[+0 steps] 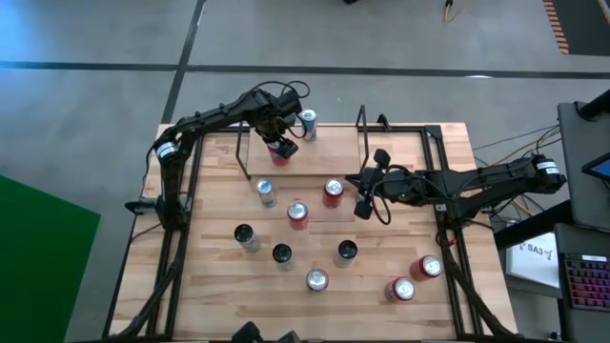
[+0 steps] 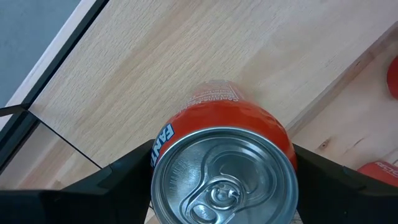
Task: Place canned beverage on shelf
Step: Put the bottom left orange soda can on the shelf
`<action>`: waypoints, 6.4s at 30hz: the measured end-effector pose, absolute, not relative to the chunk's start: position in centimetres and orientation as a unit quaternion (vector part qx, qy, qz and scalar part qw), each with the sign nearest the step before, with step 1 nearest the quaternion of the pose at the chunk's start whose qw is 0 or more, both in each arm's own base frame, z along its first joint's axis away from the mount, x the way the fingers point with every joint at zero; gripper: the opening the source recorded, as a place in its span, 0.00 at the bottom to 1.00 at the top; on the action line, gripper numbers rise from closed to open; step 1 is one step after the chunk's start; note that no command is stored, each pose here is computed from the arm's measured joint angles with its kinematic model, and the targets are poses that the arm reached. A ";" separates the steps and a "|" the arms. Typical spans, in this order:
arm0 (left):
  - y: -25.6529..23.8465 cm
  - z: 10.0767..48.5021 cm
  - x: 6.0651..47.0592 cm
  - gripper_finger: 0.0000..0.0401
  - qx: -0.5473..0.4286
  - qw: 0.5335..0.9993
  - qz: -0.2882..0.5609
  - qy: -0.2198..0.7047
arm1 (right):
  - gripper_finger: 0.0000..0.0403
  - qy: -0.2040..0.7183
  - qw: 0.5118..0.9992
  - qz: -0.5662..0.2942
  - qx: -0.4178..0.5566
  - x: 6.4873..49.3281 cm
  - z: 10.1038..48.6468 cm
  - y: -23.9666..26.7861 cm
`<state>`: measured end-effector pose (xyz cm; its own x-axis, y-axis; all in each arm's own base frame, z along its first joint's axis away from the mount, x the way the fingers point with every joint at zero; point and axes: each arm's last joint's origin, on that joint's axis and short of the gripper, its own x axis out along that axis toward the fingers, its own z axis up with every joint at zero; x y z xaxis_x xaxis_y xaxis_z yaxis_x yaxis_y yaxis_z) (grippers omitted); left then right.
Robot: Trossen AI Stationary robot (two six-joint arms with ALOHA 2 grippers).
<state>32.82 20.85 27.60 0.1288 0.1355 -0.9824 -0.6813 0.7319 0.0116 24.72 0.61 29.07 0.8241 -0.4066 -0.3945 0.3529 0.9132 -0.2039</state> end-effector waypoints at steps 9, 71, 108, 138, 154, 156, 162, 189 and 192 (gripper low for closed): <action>20.8 27.4 32.8 0.91 -0.232 0.711 0.285 0.600 | 0.03 0.220 0.953 -0.199 -0.061 24.7 29.1 0.6; 8.5 27.1 26.0 0.00 0.065 0.898 0.165 0.403 | 0.03 0.181 0.961 -0.198 -0.066 25.1 29.8 0.6; 14.1 24.6 26.8 0.00 0.051 0.883 0.233 0.405 | 0.03 0.184 0.959 -0.204 -0.068 25.0 29.8 0.5; 14.6 25.0 25.4 0.00 0.064 0.871 0.231 0.429 | 0.03 0.186 0.959 -0.204 -0.067 25.0 29.7 0.5; 15.7 25.5 25.4 0.00 0.066 0.888 0.228 0.394 | 0.03 0.186 0.959 -0.204 -0.067 25.0 29.7 0.5; 15.6 25.4 25.3 0.00 0.065 0.886 0.226 0.399 | 0.03 0.186 0.959 -0.204 -0.067 25.0 29.7 0.5; 15.0 25.5 24.3 0.00 0.069 0.872 0.209 0.438 | 0.03 0.187 0.959 -0.204 -0.067 25.0 29.7 0.5; 16.6 25.3 25.0 0.00 0.075 0.876 0.248 0.407 | 0.03 0.187 0.959 -0.204 -0.068 25.0 29.7 0.5; 16.5 25.2 24.9 0.00 0.073 0.873 0.246 0.414 | 0.03 0.187 0.959 -0.204 -0.068 25.0 29.7 0.5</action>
<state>24.91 16.49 25.16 0.5360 0.4893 -0.6880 -0.3687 0.8688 0.3306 25.01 0.48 29.72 0.8469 -0.4157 -0.3314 0.3652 0.9079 -0.2058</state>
